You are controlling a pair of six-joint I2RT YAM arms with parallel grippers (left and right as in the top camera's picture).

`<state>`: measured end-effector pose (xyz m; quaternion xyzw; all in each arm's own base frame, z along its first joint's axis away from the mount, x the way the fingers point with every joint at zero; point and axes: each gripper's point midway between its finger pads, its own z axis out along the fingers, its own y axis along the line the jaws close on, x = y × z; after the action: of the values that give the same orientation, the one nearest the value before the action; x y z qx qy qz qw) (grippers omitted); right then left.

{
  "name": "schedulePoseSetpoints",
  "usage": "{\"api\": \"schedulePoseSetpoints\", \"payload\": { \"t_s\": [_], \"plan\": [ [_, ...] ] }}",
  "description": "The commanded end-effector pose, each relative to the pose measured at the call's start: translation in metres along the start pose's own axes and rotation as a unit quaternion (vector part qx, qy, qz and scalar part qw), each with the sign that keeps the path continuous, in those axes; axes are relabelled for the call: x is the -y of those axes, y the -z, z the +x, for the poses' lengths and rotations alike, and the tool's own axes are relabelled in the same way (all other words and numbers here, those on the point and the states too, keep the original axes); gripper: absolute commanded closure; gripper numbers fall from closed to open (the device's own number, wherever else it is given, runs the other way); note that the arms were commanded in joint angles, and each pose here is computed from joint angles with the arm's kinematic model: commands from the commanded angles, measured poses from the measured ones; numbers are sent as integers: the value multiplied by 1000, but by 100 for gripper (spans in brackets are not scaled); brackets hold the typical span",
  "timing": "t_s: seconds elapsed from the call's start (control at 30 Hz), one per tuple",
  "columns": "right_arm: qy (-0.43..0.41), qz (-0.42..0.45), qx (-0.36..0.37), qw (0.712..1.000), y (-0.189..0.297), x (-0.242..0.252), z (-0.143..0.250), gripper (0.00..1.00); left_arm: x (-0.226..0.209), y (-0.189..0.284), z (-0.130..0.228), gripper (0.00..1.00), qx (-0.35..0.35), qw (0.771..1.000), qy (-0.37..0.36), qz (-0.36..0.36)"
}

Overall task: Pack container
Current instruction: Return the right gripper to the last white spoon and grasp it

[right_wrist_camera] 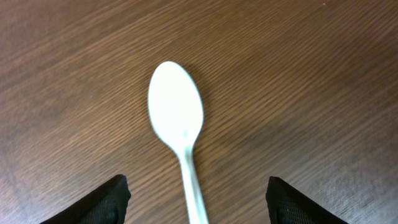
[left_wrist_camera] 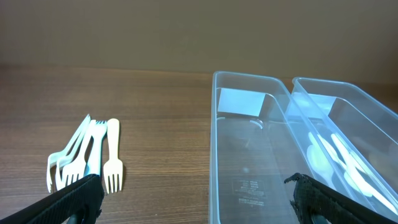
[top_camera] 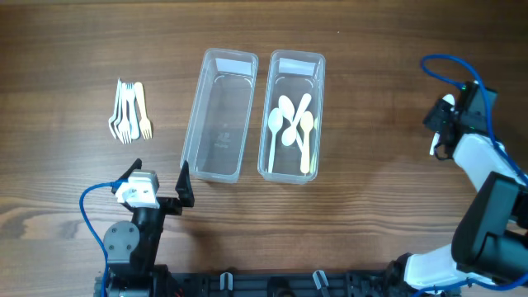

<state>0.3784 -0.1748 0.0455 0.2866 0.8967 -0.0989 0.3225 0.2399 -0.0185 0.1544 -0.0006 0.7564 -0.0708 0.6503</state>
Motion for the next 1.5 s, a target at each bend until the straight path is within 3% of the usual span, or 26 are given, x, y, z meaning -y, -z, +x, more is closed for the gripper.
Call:
{"api": "schedulePoseSetpoints", "payload": {
  "t_s": [0.0,0.5,0.73,0.97,1.33,1.47],
  "plan": [
    [3,-64,-6,998,-8,-6,0,31,0,0,2,0,-1,1000,-9,3],
    [23,-82,-50,995,-44,-10,34,35,0,0,2,0,-1,1000,-9,3],
    [22,-108,-65,992,-48,-18,43,63,0,0,2,0,-1,1000,-9,3],
    [15,-139,-72,988,-44,-29,46,80,0,0,2,0,-1,1000,-9,3],
    [-16,-95,-85,992,-47,-15,51,84,0,0,2,0,-1,1000,-9,3],
    [-24,-90,-89,992,-47,-13,53,93,0,0,2,0,-1,1000,-9,3]
  ]
}}
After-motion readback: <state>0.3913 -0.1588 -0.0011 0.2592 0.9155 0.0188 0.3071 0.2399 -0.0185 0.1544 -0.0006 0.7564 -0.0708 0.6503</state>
